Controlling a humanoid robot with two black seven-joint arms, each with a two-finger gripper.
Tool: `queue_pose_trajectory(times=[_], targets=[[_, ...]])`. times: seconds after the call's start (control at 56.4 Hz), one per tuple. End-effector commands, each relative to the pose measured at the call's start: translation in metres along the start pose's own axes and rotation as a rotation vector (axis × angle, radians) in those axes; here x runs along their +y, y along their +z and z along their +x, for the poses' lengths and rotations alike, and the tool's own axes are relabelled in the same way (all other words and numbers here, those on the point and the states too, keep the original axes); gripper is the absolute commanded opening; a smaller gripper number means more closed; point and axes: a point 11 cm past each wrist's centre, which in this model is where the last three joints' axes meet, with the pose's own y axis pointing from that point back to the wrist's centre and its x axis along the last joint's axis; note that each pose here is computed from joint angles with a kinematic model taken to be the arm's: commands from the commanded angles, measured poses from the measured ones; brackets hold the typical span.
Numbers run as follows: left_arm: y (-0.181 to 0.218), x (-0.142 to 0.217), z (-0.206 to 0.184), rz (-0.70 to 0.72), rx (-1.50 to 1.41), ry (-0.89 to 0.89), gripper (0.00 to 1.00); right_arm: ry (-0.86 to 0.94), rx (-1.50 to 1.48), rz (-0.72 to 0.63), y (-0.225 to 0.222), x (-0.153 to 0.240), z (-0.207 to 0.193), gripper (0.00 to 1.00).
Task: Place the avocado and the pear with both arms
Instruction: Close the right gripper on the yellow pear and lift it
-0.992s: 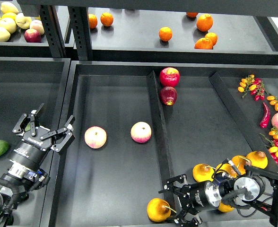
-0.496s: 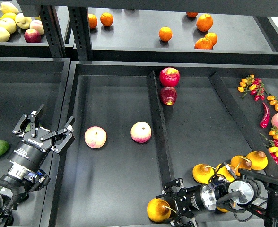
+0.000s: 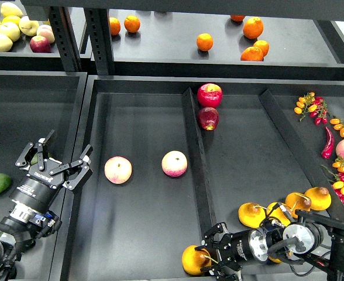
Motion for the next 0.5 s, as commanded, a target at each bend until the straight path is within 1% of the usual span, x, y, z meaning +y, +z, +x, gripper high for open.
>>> queue_pose_trajectory(times=[0.0,0.142,0.195,0.478], targets=[[-0.0002,0.0013,0.001,-0.001,0.001,0.003,0.99,0.001,-0.003,0.0,0.0004,-0.0002,-0.0003,0.43],[-0.0003,0.0019,0.0014,-0.002,0.002,0.005,0.99,-0.002,-0.005,-0.001,0.0013,-0.0007,-0.0007,0.38],[-0.0003,0.0024,0.0017,-0.002,0.002,0.006,0.99,-0.007,-0.008,0.006,0.0,-0.0004,-0.002,0.34],[-0.0003,0.0026,0.0023,-0.002,0.002,0.008,0.99,-0.023,-0.031,0.012,0.0015,-0.0014,-0.0045,0.32]])
